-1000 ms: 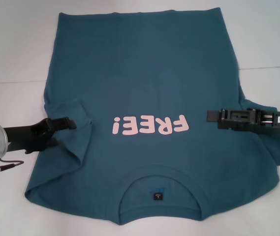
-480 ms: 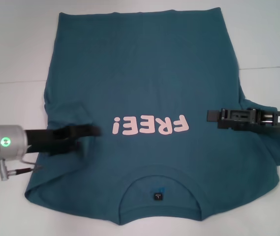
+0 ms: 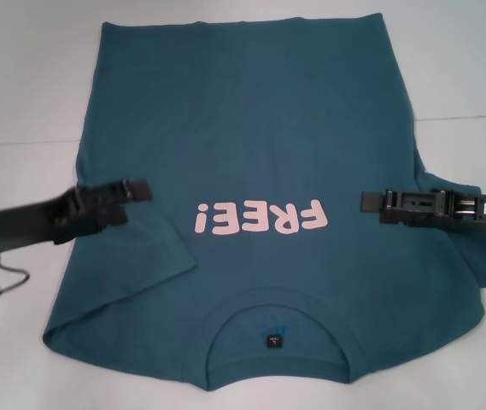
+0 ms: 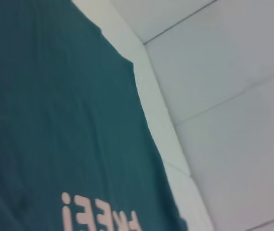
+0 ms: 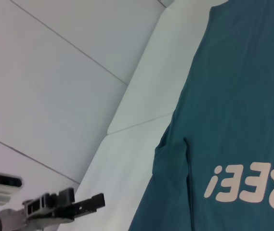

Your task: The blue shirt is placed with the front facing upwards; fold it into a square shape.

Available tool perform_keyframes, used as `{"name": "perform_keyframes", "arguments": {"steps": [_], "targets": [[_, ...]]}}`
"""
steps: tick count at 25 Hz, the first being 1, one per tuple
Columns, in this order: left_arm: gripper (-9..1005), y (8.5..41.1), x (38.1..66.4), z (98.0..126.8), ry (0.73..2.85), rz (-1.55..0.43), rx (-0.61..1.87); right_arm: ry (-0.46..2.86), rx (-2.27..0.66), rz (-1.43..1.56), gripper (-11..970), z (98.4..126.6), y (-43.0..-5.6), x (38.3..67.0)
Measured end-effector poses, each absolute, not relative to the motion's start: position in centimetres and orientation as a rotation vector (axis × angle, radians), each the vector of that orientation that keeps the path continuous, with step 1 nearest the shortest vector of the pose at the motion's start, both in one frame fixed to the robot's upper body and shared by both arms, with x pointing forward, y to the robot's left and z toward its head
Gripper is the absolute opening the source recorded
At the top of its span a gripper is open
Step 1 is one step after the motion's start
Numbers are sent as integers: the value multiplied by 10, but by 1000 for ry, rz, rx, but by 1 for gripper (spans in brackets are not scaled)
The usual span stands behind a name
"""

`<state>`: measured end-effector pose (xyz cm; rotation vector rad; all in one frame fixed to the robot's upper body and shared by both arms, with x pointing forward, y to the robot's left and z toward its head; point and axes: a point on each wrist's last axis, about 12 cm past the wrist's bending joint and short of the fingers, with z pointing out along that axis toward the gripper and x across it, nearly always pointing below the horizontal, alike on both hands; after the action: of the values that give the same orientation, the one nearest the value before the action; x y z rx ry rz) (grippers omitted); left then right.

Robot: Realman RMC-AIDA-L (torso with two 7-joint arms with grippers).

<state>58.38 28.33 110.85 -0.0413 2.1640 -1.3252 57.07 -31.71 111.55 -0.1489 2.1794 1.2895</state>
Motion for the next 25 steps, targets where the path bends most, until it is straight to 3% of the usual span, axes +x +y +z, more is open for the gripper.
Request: {"name": "perform_keyframes", "arguments": {"steps": [5,9,16,21,25], "targets": [[844,286,556,1101,2023,-1185,413,2152,-214,1252,914,1116,-318,570],[844,289,530,1091,1905,-1075,558,2113,-254,1209,914,1116,-322,570],[844,284,503,1085,1867,-1214,588,2054,-196,1168,914,1122,-341,569],[844,279,492,1088,1927,-1443,483,2121,-102,1100,914,1136,-374,567],[843,278,492,1089,1996,-1517,418,2248,89,1001,914,1148,-406,566]]}}
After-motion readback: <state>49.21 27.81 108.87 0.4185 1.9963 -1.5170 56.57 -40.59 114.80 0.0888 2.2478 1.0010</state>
